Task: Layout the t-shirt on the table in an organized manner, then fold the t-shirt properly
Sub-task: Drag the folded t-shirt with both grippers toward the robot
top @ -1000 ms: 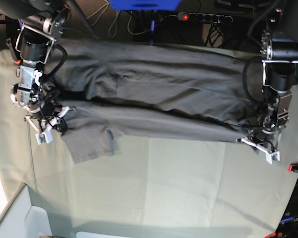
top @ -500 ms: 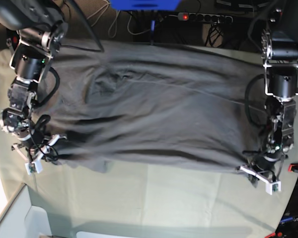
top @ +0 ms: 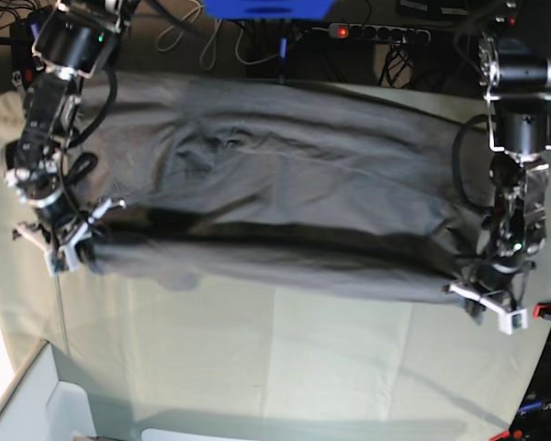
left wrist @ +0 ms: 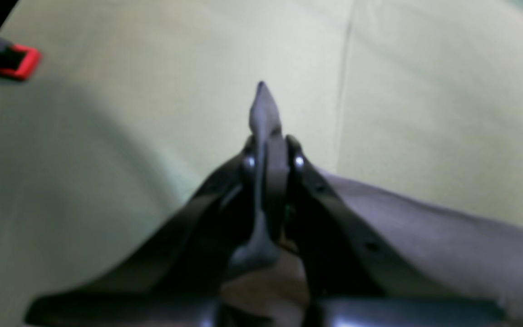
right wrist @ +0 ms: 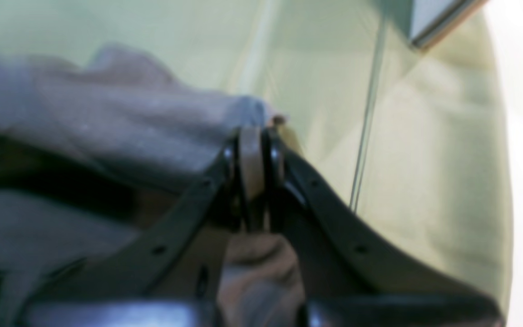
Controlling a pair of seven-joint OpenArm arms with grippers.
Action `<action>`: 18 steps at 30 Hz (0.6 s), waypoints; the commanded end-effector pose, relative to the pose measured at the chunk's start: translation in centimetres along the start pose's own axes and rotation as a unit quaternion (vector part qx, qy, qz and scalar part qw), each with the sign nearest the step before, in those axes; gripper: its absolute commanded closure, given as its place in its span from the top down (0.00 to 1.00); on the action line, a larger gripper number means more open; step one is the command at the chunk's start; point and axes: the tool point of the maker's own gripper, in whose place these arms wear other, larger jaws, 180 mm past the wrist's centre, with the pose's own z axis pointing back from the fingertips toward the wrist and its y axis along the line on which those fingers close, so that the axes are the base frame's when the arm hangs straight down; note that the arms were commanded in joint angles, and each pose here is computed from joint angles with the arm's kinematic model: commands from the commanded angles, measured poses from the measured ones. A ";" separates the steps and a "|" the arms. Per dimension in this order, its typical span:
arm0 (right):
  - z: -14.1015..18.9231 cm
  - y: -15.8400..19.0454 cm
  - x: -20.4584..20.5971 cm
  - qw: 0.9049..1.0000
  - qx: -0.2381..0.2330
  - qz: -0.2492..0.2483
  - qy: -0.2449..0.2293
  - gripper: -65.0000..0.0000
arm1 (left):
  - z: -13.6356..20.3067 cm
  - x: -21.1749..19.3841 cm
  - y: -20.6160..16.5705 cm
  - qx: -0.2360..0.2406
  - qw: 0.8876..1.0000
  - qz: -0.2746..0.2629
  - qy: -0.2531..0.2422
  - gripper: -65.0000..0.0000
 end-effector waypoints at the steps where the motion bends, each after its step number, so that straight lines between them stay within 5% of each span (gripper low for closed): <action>1: 0.6 -0.4 1.9 0.999 -0.004 0.007 -0.034 0.00 | 0.5 3.1 0.8 0.005 0.999 -0.001 -0.045 0.00; 12: 5.7 3.2 -4.2 0.999 0.014 0.013 0.027 0.00 | 4.7 -1.5 1.3 0.002 0.999 -0.022 -0.033 0.00; 18: 8.3 3.7 -6.5 1.000 0.015 0.003 0.014 0.00 | 6.0 -4.7 2.0 0.007 1.000 -0.026 -0.004 0.00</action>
